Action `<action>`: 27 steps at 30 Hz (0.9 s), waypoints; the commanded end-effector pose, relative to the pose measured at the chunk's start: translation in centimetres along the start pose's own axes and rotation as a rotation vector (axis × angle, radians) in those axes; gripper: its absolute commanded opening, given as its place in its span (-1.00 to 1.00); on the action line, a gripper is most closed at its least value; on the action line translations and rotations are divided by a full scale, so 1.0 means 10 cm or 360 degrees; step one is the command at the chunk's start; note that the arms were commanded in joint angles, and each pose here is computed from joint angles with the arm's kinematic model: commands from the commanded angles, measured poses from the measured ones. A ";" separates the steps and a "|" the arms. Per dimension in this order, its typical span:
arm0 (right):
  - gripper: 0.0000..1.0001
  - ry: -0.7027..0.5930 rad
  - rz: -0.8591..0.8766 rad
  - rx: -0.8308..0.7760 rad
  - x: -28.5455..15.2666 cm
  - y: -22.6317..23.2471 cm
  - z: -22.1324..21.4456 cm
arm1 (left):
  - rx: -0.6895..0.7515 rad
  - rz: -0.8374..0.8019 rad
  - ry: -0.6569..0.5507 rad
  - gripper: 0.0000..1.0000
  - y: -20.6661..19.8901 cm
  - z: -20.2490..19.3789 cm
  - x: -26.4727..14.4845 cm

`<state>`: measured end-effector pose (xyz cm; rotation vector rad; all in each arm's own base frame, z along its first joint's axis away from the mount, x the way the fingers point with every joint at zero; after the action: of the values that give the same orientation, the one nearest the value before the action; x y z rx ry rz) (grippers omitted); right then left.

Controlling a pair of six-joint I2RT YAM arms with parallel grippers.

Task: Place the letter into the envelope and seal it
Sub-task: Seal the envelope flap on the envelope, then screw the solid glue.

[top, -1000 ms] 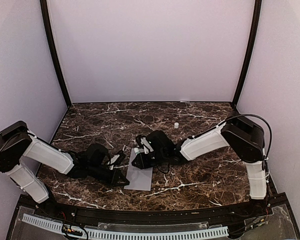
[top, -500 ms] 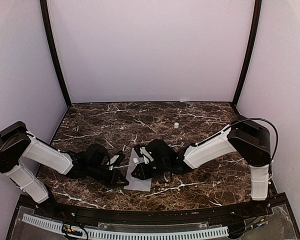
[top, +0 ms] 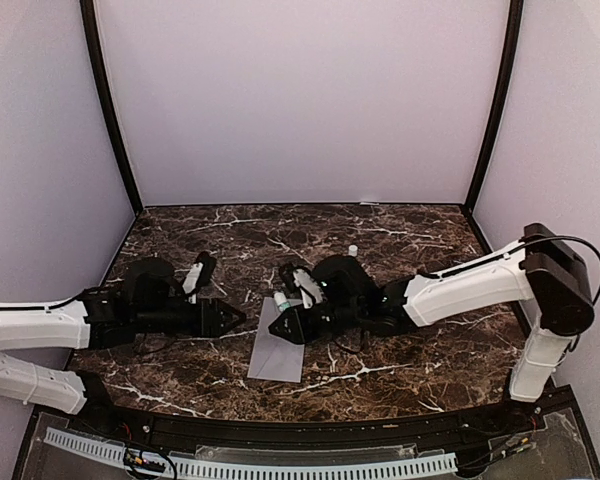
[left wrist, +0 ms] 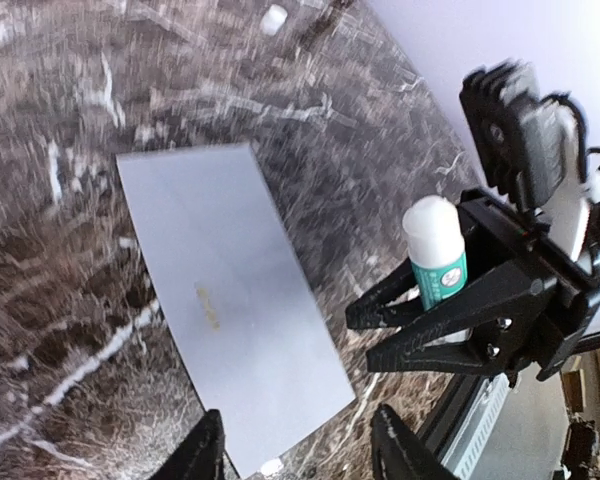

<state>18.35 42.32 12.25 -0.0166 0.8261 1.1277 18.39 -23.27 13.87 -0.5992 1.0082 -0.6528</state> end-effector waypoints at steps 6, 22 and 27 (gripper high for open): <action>-1.00 -0.0626 0.0322 -0.0312 -0.97 0.55 0.59 | 0.0162 -0.0579 -0.0426 0.14 -0.98 0.50 -0.85; -1.00 -0.0855 0.0894 -0.0540 -1.45 1.16 0.82 | 0.0560 -0.1259 -0.0110 0.23 -2.14 0.27 -0.92; -1.00 -0.0841 0.0930 -0.0548 -1.42 1.20 0.82 | 0.0541 -0.1236 -0.0071 0.20 -2.14 0.24 -0.80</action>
<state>11.82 39.42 29.08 0.2172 0.2274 1.6543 13.23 -30.75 33.45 -0.7025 0.6236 -1.3987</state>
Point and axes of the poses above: each gripper's point midway between its finger pads, its own x axis out along the fingers, its own y axis along the line the jaws close on, z = x × y, the point moved 5 cm from there along -x, back along the fingers, and after that the axes turned 14 degrees about -x, right-handed, at the moved point
